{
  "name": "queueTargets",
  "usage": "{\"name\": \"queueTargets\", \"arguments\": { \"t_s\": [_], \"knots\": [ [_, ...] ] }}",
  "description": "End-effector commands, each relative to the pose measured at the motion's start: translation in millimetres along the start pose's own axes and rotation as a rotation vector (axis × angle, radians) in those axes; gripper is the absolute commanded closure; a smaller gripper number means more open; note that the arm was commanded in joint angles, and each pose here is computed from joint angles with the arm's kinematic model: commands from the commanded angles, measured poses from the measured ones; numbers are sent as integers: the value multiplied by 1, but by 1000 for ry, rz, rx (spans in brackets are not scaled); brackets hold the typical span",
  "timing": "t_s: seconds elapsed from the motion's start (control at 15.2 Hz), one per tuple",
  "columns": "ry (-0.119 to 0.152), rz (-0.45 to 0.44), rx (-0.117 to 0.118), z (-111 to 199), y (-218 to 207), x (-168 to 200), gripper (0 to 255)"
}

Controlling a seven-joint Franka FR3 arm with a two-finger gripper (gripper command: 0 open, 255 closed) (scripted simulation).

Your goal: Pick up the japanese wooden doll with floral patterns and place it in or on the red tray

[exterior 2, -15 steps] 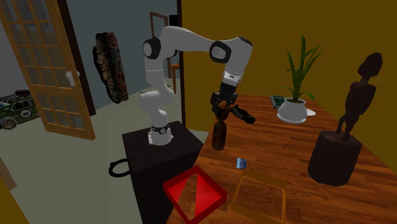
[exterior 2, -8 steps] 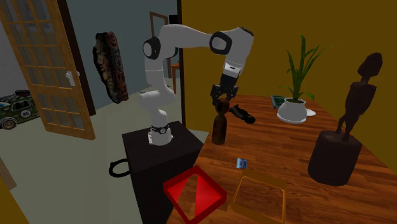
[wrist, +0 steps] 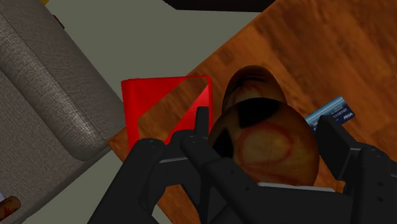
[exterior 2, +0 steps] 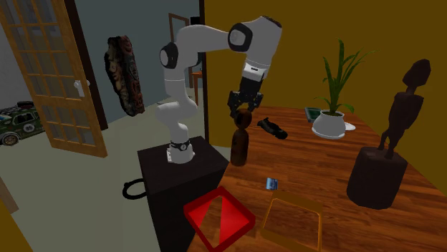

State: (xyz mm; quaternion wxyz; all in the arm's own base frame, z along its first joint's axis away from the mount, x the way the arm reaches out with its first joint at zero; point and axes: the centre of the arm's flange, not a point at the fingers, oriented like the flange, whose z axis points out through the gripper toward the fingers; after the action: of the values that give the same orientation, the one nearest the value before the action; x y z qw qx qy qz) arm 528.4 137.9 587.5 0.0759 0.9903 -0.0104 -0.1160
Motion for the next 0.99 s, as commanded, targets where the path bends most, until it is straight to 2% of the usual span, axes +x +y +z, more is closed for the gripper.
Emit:
{"name": "queueTargets", "arguments": {
  "t_s": [0.0,0.92],
  "knots": [
    [1,-1,0,-10,23,9,255],
    [1,-1,0,-65,175,83,255]
  ]
}}
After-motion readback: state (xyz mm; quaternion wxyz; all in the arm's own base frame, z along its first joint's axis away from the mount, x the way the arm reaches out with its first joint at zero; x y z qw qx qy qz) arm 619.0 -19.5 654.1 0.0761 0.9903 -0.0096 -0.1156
